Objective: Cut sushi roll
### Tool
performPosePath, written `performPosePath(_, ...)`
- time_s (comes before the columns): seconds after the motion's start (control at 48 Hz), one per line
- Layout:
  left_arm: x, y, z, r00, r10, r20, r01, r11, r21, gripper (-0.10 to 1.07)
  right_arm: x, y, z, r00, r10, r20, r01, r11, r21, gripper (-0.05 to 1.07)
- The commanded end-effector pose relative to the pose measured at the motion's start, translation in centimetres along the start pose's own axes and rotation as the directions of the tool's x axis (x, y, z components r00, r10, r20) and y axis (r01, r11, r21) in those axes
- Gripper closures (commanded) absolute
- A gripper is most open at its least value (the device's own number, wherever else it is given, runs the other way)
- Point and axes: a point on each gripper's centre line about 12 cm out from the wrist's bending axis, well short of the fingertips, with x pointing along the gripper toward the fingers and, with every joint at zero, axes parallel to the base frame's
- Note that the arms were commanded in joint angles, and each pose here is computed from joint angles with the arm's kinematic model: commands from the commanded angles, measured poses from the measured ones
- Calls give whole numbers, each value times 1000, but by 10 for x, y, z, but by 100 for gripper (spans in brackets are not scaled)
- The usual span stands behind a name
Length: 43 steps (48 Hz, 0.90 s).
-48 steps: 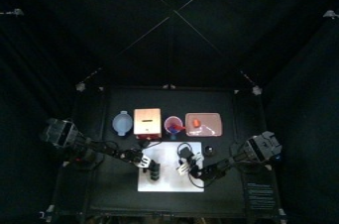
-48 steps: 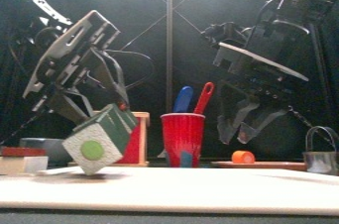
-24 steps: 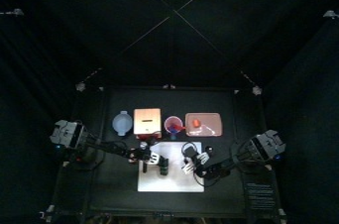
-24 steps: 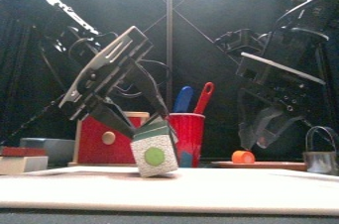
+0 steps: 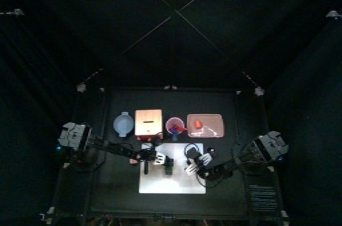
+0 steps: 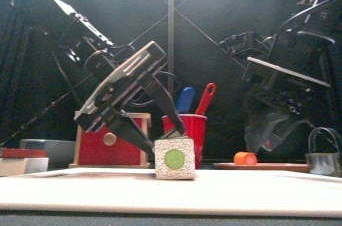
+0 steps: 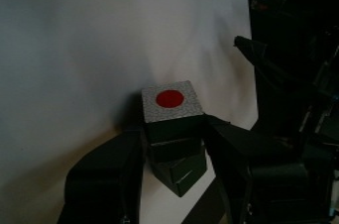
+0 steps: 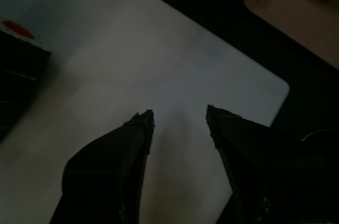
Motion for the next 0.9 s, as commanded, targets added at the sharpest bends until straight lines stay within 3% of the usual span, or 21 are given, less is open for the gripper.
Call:
performPosePath(0.0,-1,-11,5,999,-30,16,30,1000,7,25,-14,4,12,999,45,17,-46,998,34,20)
performPosePath(0.271,-1,-14,6,999,-40,18,39,999,34,21,-14,4,11,999,44,16,-44,999,30,20)
performPosePath(0.625,0,-21,8,998,-57,31,55,997,48,3,-13,3,10,999,41,16,-41,999,27,20)
performPosePath(0.875,-9,-24,10,996,-79,36,76,993,91,2,-17,5,11,998,55,19,-56,998,27,20)
